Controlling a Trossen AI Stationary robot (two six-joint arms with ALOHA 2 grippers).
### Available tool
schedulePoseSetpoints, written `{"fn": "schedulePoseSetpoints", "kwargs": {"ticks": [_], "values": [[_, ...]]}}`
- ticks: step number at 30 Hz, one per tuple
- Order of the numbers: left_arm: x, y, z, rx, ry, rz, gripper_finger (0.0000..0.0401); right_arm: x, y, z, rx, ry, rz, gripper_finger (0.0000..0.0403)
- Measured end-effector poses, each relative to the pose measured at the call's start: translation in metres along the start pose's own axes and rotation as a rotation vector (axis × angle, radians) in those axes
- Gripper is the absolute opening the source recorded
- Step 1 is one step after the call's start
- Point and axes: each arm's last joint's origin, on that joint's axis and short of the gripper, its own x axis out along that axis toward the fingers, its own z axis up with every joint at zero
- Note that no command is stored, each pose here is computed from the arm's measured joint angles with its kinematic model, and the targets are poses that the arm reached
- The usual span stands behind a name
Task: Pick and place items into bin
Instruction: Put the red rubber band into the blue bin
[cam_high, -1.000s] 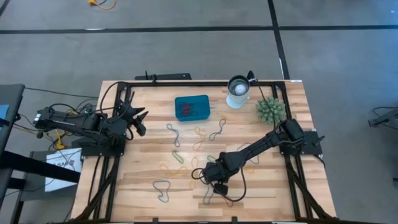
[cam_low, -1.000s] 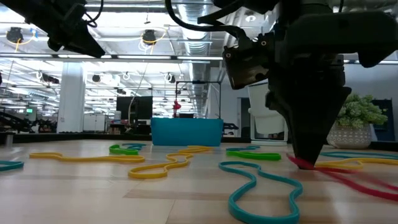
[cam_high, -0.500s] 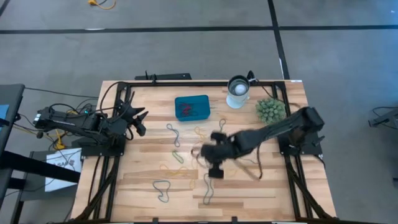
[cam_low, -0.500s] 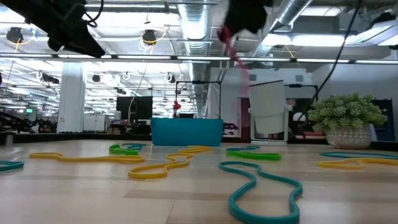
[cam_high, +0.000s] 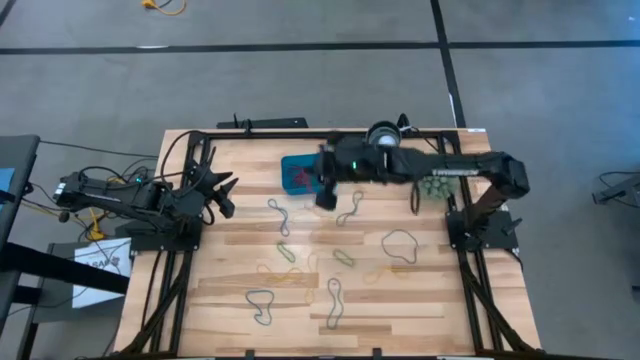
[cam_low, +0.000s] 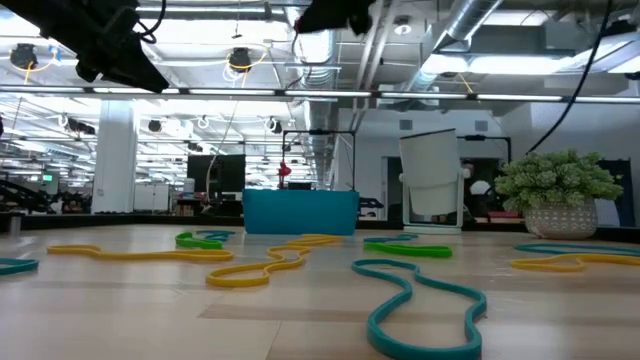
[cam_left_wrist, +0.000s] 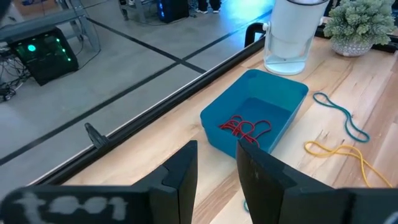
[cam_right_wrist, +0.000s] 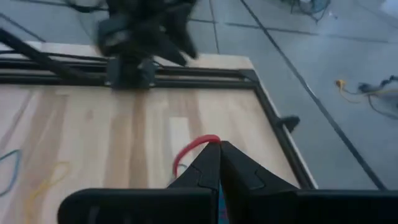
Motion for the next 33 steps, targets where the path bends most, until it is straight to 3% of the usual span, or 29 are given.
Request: {"fn": "schedulePoseSetpoints", "kwargs": {"ticks": [8,14,21,26,33], "values": [[0.0,0.0,-0.001,0.054,0.005,0.003,0.0103,0.073,-0.057,-0.044,0.104,0.043,-0.066,0.0],[0.0,0.0,-0.001,0.059,0.005,0.003,0.0103,0.122,-0.076,-0.085,0.173,0.084,-0.129,0.0],[0.0,0.001,-0.002,0.083,0.018,0.009,0.0103,0.132,-0.078,-0.102,0.225,0.162,-0.13,0.0],[0.0,0.001,-0.002,0.08,0.018,0.009,0.0103,0.131,-0.076,-0.096,0.326,0.114,-0.144,0.0003],[0.0,0.001,-0.002,0.08,0.018,0.009,0.0103,0.133,-0.075,-0.104,0.291,0.179,-0.139,0.0046]]}}
